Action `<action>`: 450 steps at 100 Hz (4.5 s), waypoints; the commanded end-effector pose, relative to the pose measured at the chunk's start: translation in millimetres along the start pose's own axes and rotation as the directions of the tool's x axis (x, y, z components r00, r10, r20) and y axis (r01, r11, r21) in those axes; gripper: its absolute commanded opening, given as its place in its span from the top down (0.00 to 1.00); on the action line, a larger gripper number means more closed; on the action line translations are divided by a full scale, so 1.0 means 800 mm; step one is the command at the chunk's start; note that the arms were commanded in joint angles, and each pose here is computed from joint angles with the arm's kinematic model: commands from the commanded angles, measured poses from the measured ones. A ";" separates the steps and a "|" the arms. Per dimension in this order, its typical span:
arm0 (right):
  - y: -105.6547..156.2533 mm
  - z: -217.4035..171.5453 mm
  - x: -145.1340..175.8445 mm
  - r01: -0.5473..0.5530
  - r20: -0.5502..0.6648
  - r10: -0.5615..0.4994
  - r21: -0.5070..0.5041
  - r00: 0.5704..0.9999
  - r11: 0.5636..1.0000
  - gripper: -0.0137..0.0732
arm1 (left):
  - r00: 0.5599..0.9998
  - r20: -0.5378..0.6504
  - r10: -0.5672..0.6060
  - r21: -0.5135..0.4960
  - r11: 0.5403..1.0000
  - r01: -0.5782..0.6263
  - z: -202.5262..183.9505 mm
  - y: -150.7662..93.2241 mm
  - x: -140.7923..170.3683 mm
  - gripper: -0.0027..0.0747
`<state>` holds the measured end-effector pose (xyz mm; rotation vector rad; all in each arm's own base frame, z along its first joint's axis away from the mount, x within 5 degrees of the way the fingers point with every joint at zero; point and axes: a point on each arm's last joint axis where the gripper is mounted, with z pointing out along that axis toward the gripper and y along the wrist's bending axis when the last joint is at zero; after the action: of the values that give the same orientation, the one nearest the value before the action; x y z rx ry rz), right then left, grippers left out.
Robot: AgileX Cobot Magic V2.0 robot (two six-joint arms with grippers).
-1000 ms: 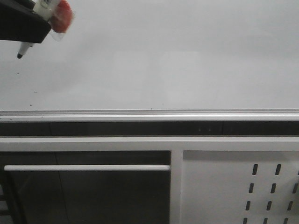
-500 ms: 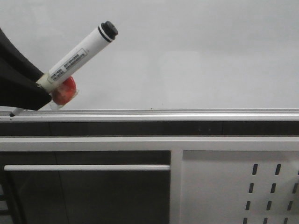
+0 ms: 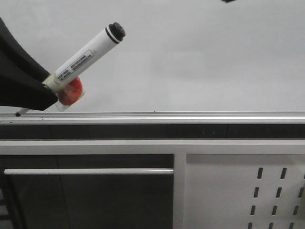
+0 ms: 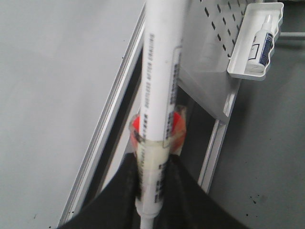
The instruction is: Write number 1 on whiteboard
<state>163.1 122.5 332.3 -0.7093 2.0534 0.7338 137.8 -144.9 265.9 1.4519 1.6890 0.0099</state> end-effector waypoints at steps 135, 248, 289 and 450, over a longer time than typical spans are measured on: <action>0.019 0.059 -0.005 -0.248 -0.036 0.245 -0.156 0.969 0.956 0.53 | 0.970 0.171 0.172 -0.085 0.984 -0.160 0.012 0.015 -0.043 0.99; 0.027 0.071 -0.017 -0.220 -0.041 0.217 -0.184 0.975 0.958 0.92 | 0.954 0.240 0.181 -0.069 0.983 -0.169 0.007 0.006 -0.059 0.99; 0.025 0.070 -0.017 -0.148 -0.023 0.146 -0.165 0.989 0.975 0.93 | 0.963 0.220 0.157 -0.077 0.987 -0.143 -0.005 0.010 -0.055 0.52; 0.012 0.005 0.065 0.197 0.463 -0.375 0.388 0.803 0.900 0.92 | 0.747 0.397 -0.534 -0.346 0.666 0.661 -0.148 0.054 0.025 0.99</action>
<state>127.3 117.0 273.5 -0.5908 1.5927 0.4067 101.6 -54.2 335.9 0.4439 1.7887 -0.1271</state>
